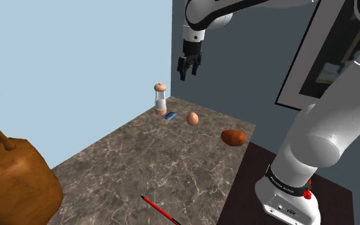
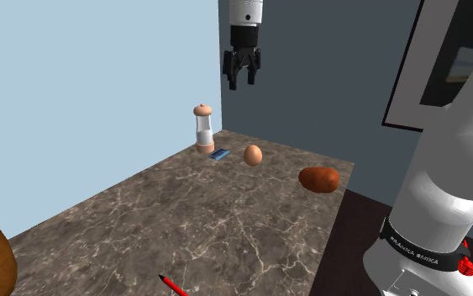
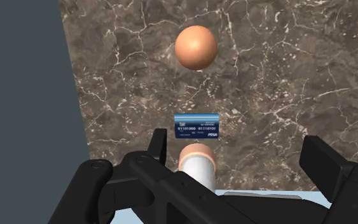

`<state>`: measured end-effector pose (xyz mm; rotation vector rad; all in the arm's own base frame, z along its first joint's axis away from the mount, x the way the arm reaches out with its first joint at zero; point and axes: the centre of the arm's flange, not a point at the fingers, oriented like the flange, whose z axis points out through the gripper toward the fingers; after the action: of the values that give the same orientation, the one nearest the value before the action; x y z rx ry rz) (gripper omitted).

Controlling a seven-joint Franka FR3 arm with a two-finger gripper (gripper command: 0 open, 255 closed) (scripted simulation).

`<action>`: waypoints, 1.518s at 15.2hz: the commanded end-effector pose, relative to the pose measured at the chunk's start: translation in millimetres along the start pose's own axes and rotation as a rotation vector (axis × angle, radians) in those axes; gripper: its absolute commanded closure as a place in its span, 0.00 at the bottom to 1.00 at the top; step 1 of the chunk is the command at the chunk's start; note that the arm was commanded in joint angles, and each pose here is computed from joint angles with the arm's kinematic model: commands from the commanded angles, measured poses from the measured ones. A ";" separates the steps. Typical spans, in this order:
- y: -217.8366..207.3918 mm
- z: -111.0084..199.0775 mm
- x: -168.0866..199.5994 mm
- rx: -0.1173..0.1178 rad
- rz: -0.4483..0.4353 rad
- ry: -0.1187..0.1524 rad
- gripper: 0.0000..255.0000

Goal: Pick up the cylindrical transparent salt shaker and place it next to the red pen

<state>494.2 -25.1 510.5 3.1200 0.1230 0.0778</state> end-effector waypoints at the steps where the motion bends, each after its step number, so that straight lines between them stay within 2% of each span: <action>1: 1.6 12.6 24.4 0.003 -0.001 0.002 0.00; 15: 13.2 82.1 193.5 0.029 -0.007 0.015 0.00; 23: 12.5 122.0 201.3 0.030 -0.007 0.016 0.00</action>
<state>701.6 -22.9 404.7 3.1495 0.1369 0.1008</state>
